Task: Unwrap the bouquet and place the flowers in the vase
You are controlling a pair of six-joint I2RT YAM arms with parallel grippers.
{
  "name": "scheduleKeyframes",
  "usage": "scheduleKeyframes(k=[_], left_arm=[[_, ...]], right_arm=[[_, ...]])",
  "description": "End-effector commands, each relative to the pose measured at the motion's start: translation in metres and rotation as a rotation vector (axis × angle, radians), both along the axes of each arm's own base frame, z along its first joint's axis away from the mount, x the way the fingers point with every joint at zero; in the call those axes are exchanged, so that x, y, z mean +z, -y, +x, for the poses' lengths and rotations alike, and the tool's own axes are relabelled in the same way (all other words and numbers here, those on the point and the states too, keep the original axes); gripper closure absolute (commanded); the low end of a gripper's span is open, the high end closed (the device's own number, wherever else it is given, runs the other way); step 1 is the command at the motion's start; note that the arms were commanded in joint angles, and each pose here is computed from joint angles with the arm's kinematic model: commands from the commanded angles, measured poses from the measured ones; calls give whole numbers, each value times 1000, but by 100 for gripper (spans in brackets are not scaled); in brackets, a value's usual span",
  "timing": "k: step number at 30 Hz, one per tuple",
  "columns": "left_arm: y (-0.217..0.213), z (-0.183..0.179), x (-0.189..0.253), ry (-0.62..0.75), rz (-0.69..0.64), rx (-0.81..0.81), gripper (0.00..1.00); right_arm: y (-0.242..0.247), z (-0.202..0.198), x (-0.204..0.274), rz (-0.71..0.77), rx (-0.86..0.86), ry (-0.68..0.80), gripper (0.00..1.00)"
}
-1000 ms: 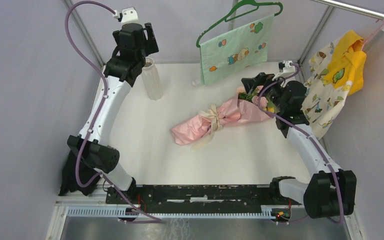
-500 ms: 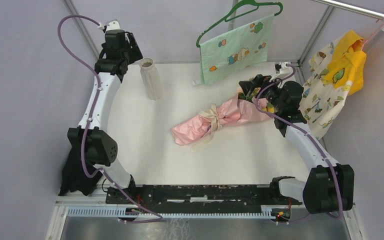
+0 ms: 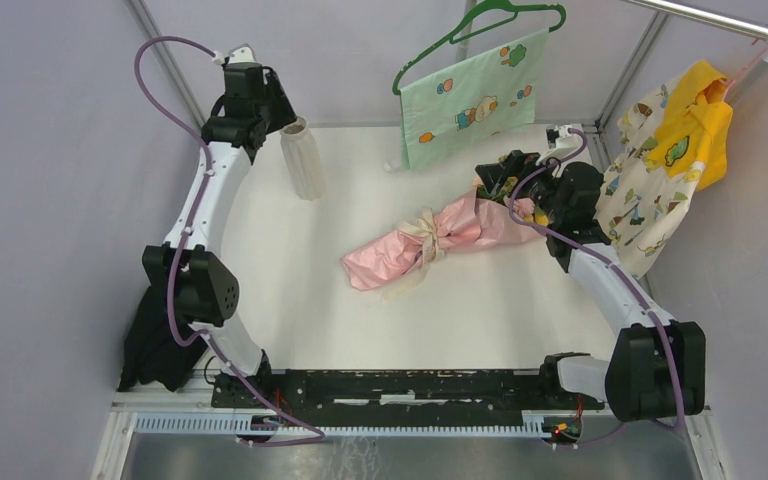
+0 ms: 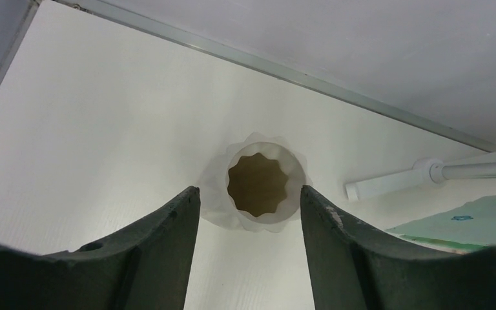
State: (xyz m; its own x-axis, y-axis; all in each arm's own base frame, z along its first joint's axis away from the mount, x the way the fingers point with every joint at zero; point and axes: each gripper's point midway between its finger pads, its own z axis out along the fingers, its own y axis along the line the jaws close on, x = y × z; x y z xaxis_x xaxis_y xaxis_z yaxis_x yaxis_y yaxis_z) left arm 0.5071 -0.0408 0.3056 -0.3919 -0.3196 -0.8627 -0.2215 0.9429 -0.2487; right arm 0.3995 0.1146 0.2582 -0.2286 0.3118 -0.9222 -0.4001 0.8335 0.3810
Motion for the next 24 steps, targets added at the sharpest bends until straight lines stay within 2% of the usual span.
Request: scheduleKeyframes(k=[1, 14, 21, 24], left_arm=[[-3, 6, -7, -2, -36, 45, 36], [-9, 11, -43, -104, -8, 90, 38], [-11, 15, -60, -146, 12, 99, 49], [-10, 19, -69, -166, 12, 92, 57]], right_arm=[[-6, 1, 13, 14, 28, 54, 4], [-6, 6, 1, 16, 19, 22, 4], [-6, 9, -7, 18, 20, 1, 4], [-7, 9, -9, 17, 23, -5, 4]])
